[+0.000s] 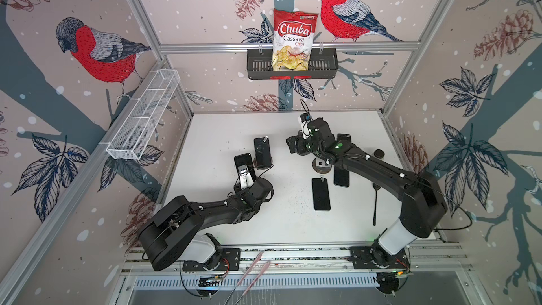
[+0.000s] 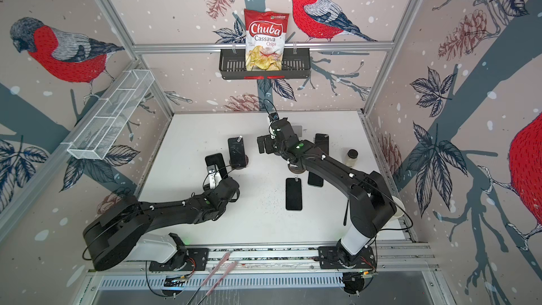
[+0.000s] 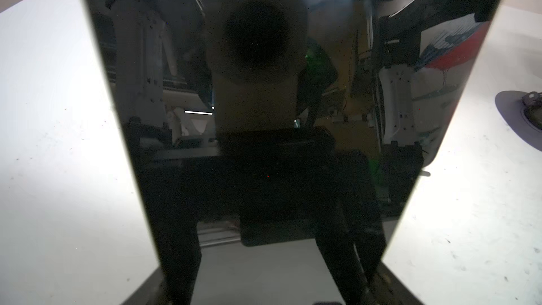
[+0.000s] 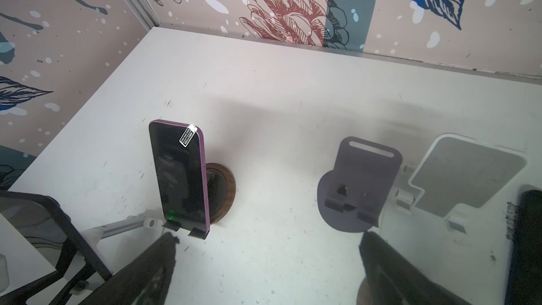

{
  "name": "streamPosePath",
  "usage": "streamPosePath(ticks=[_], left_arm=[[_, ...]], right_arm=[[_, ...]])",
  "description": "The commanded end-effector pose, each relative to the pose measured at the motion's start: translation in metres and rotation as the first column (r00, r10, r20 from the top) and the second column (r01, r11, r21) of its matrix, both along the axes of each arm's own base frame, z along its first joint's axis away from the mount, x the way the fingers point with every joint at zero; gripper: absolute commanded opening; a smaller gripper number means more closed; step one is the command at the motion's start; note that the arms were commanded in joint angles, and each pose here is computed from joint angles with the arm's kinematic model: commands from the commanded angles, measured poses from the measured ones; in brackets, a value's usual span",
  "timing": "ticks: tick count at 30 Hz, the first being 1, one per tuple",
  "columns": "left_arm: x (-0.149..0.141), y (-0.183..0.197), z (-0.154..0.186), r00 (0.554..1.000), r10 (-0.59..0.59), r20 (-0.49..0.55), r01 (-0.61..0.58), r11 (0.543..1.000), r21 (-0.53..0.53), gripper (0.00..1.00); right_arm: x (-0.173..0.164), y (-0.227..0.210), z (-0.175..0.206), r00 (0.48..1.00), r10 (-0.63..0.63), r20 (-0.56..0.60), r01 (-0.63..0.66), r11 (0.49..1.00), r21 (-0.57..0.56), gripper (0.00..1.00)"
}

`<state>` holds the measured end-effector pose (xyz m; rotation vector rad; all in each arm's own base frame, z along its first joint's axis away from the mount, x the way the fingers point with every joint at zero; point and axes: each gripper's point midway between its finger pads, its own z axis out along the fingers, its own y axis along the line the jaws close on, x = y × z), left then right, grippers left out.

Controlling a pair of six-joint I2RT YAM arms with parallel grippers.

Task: Remove the phone from the phone stand
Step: Move the phone stand with the phone to the center of the table.

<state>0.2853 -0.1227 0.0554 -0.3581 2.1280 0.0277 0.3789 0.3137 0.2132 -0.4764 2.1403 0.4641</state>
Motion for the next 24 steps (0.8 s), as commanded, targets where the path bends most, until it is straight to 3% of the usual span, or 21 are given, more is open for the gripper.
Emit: streamPosePath(ticks=[1, 13, 24], left_arm=[[-0.01, 0.006, -0.011, 0.998, 0.007, -0.056, -0.006, 1.0, 0.024, 0.66], [-0.025, 0.003, -0.01, 0.998, -0.005, -0.061, 0.009, 0.997, 0.075, 0.63], [-0.034, -0.013, -0.018, 0.995, -0.075, -0.063, 0.077, 0.997, 0.021, 0.62]], right_arm=[[0.001, 0.001, 0.007, 1.0, 0.001, 0.024, -0.001, 1.0, 0.008, 0.99], [0.0, 0.005, 0.009, 1.0, 0.011, 0.029, -0.012, 1.0, 0.014, 0.99], [-0.002, 0.007, 0.008, 0.999, 0.019, 0.028, -0.019, 1.0, 0.006, 0.99]])
